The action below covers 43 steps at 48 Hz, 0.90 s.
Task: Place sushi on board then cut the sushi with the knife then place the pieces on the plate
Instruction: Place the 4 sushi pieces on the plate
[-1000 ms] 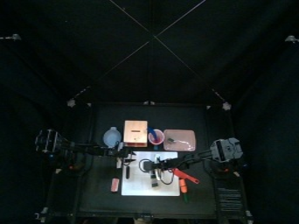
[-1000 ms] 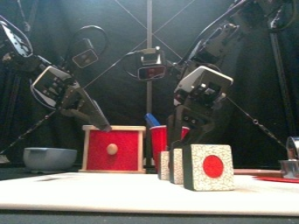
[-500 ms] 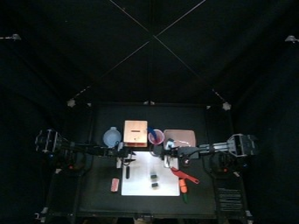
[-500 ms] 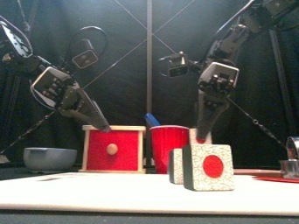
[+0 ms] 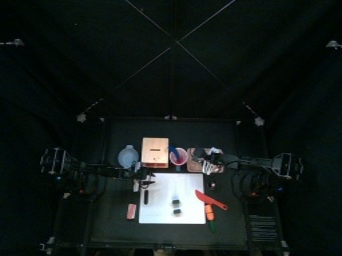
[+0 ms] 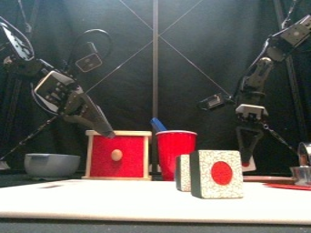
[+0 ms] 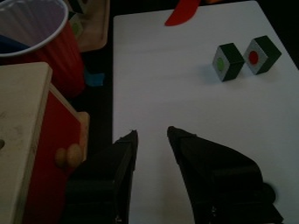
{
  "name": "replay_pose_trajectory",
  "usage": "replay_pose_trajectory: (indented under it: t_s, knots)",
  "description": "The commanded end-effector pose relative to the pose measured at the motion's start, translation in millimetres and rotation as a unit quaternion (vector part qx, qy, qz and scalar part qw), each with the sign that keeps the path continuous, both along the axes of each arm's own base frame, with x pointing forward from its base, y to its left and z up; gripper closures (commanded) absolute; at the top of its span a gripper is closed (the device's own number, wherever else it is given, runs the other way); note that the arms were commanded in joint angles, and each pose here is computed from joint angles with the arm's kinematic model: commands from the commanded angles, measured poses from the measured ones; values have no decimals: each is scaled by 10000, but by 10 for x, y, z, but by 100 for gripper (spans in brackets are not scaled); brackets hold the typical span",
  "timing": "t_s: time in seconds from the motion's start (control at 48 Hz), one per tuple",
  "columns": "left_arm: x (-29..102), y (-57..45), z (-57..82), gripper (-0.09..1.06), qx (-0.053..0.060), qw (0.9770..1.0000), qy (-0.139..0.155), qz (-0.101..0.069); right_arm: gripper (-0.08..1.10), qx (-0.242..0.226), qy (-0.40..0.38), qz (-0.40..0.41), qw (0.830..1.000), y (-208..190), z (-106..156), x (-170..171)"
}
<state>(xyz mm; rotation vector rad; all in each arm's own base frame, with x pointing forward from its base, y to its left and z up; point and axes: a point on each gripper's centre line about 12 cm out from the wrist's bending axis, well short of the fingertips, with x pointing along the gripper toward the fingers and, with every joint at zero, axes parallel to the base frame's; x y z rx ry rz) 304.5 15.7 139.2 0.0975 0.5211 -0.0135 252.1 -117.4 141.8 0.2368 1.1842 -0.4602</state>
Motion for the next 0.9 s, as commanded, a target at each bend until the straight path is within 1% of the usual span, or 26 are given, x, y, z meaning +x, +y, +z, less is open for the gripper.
replay_pose_trajectory:
  t_s: [0.021,0.167,0.271,0.375,0.5,0.646,0.688,0.792,0.896]
  knots:
    - [26,35,44,22,0,9999,-84,58,46,-41,-118,-96,9999,-53,7,-3]
    - [25,49,44,22,0,9999,-84,81,42,-52,-242,-104,9996,-88,-87,41]
    - [25,54,44,22,-6,9999,-85,93,35,-48,-267,-118,9996,-115,-137,70]
    - [21,49,40,22,-7,9999,-77,85,27,-57,-221,-118,9997,-132,-134,75]
    - [21,49,40,22,-7,9999,-77,85,23,-126,-328,-102,9993,-125,14,98]
    - [29,54,49,22,1,9999,-92,89,23,-227,-492,37,9985,-48,309,180]
    - [29,54,49,22,1,9999,-92,89,23,-264,-617,211,9975,37,416,251]
    - [29,54,53,22,-5,9999,-100,93,23,-328,-903,782,9923,331,575,455]
    - [29,54,53,22,-12,9999,-100,97,23,-308,-1085,1361,9842,667,639,677]
